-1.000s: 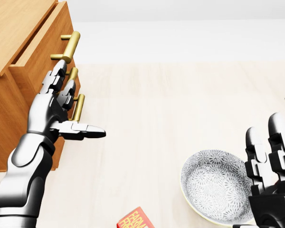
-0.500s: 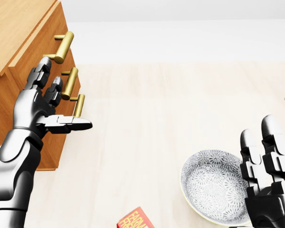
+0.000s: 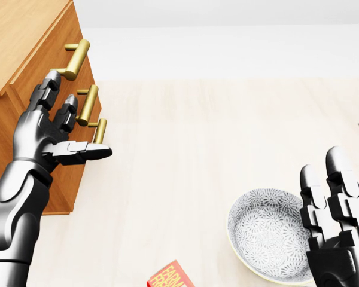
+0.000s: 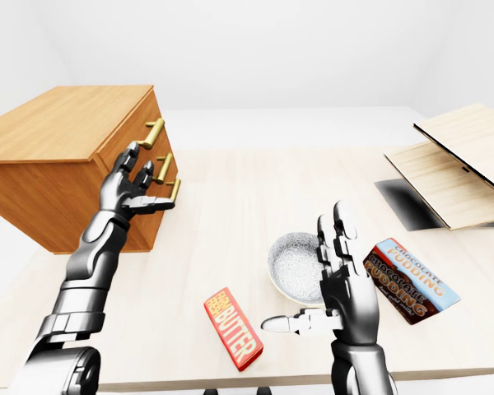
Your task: Close the top drawer of the cabinet and put the bowl on top of it.
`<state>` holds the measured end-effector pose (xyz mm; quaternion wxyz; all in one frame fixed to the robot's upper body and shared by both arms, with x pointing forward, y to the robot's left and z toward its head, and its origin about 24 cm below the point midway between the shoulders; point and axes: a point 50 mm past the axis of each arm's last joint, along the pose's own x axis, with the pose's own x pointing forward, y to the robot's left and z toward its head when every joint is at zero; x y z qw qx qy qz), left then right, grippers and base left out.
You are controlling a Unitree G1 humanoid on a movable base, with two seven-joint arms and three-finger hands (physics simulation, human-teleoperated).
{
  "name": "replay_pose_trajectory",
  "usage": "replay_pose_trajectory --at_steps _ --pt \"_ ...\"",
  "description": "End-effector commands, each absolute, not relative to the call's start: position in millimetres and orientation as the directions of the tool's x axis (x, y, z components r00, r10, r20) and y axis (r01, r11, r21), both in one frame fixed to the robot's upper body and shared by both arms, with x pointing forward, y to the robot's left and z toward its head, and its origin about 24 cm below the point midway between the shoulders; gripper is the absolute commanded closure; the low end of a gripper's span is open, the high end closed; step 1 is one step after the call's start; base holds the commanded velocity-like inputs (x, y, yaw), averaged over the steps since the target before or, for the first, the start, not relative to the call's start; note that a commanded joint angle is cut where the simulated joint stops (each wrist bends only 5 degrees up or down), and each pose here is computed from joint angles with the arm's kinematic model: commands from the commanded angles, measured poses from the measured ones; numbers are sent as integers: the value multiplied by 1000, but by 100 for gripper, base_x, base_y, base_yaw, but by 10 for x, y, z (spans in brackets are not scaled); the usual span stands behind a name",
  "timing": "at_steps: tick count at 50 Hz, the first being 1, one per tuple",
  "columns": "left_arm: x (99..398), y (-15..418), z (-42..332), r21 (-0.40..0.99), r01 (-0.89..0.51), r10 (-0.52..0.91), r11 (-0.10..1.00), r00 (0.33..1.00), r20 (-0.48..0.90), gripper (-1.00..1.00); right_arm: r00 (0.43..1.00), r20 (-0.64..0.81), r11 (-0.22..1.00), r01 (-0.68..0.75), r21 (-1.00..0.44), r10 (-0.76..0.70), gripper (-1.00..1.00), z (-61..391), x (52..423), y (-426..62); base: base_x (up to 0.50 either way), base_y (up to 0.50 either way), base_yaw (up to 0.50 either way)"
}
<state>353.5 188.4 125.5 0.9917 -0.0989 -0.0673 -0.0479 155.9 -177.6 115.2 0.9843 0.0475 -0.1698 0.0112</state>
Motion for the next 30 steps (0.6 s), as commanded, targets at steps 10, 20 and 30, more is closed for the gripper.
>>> replay_pose_trajectory --at_steps 10,20,30 --pt "3512 2415 1307 -292 -92 135 952 982 131 -100 945 328 995 -44 87 13 -100 1138 1559 -1760 0 0 0" --pt "3509 2599 1225 -414 -234 278 880 959 48 -100 945 327 995 -48 87 17 -100 1134 1562 -1760 0 0 0" --pt "3370 2610 1340 -510 -270 359 817 930 82 -100 945 326 995 -51 86 21 -100 1132 1565 -1757 0 0 0"
